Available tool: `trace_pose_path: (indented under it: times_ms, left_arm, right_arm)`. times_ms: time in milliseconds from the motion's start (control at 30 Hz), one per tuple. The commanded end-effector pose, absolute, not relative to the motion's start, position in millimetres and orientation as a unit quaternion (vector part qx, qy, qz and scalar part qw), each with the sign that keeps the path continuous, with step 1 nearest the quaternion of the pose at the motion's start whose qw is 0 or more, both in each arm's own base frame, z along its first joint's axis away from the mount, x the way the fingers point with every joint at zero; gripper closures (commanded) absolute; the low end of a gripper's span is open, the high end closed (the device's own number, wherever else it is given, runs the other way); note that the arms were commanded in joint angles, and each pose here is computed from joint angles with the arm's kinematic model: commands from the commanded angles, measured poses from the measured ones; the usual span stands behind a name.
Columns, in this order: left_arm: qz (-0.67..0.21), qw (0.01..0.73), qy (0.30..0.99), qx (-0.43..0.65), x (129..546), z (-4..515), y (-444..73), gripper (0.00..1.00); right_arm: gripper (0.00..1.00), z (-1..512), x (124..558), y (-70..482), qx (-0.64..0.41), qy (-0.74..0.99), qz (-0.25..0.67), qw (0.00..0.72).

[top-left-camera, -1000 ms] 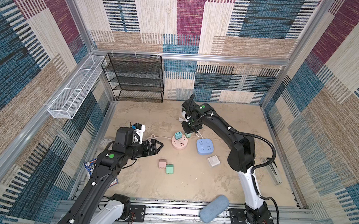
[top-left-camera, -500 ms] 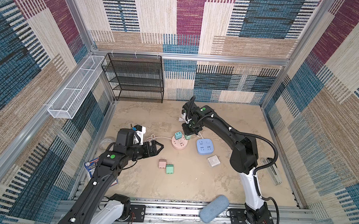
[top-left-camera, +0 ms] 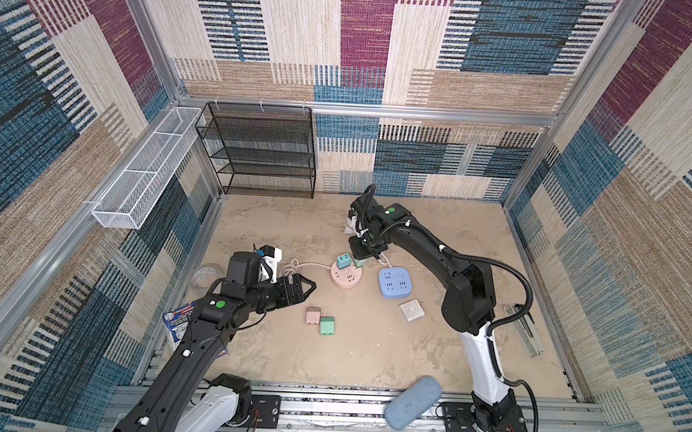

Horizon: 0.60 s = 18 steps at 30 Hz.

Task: Insert the plug
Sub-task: 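Lower the green adapter's prongs into the pink strip socket beside the teal adapter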

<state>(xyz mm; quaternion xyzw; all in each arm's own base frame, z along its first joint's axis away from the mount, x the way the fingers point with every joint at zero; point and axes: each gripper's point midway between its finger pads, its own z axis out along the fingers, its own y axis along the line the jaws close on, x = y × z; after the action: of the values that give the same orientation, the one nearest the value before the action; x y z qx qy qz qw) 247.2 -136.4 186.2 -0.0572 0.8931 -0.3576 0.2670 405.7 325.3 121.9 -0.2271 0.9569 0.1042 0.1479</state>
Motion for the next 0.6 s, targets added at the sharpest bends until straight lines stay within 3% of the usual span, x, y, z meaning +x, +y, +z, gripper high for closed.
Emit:
trace_pose_path:
  times_ms: [0,567]
  left_arm:
    - [-0.373,0.273,0.885,-0.056,251,192,-141,0.06]
    - [-0.372,0.273,0.885,-0.058,252,189,-140,0.06]
  right_arm:
    - [1.0,121,408,330,-0.232,0.955,0.109,0.152]
    - [1.0,107,420,329,-0.233,0.955,0.087,0.159]
